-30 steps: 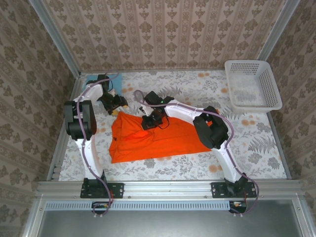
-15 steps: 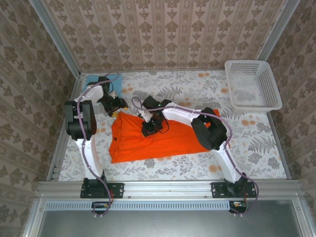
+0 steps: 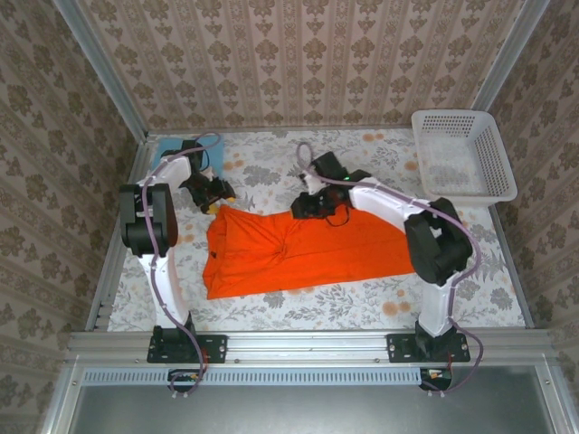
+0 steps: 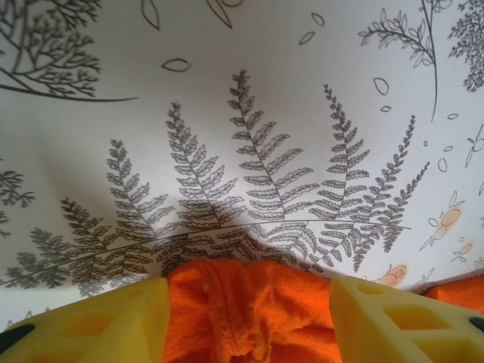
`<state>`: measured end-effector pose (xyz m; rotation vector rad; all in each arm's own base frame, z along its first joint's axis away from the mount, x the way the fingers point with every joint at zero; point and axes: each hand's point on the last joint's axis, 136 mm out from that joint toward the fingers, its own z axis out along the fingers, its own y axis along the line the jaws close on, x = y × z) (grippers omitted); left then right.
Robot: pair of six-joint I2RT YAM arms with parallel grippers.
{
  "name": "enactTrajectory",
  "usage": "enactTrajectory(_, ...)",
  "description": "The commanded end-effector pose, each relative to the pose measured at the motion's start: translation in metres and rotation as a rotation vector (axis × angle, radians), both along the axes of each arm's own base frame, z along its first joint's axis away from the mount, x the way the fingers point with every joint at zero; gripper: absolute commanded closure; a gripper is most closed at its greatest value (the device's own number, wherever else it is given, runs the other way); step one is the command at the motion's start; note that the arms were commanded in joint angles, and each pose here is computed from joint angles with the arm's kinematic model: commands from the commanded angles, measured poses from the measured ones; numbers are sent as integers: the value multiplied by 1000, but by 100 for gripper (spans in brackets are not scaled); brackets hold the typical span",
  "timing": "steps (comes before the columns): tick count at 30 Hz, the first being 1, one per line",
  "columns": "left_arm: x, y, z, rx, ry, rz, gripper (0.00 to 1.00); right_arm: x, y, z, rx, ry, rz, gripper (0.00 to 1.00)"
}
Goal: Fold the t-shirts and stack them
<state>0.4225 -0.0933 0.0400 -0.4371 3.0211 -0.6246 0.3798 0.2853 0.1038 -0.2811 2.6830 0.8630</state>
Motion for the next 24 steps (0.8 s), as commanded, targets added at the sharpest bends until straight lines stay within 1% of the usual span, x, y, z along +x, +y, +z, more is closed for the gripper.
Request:
enactTrajectory(1,0,-2,12,11,-16,-26,42,18,-48,-12,-89,-5,-187,65)
enactTrajectory(5,-1,-2,11,29,-12,-46,43,28,-114,-27,-244,20,-368,63)
enactTrajectory(8,0,-2,11,37,-10,-50,46,28,-153,-34,-316,40,-490,62)
enactTrajectory(11,1,-4,9,42,-3,-59,49,27,-183,-41,-354,64,-581,61)
enactTrajectory(16,-1,-8,3,52,17,-80,50,22,-210,-47,-387,82,-650,61)
enactTrajectory(24,-1,-9,-5,63,27,-92,61,26,-249,-57,-442,113,-752,62)
